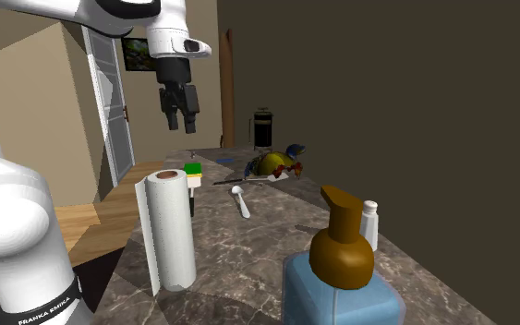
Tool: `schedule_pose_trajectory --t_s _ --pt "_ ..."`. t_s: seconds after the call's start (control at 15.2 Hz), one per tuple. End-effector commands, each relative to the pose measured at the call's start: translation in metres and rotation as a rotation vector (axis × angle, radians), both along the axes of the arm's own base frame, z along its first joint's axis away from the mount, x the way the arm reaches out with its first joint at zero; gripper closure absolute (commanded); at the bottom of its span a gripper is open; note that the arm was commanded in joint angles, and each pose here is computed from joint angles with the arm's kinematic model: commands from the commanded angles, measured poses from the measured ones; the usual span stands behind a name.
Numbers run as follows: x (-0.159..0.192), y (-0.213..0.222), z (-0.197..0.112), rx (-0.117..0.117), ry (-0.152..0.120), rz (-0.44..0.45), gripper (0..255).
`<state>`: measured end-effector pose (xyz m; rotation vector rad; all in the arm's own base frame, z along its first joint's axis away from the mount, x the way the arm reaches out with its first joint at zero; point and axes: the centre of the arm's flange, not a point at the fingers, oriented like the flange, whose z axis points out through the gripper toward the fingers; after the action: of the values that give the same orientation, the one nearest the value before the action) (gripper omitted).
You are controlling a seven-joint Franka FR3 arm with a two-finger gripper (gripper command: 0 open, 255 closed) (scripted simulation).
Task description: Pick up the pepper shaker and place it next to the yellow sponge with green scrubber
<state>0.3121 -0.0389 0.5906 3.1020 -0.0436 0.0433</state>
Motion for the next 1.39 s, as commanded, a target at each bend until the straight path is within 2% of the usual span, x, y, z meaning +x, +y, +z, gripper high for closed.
schedule_pose_trajectory --t_s 0.0,1.32 --pt "0.0 0.0 0.0 0.0 0.0 0.0 0" --pt "0.13 -0.216 -0.07 -0.02 0.002 0.0 0"
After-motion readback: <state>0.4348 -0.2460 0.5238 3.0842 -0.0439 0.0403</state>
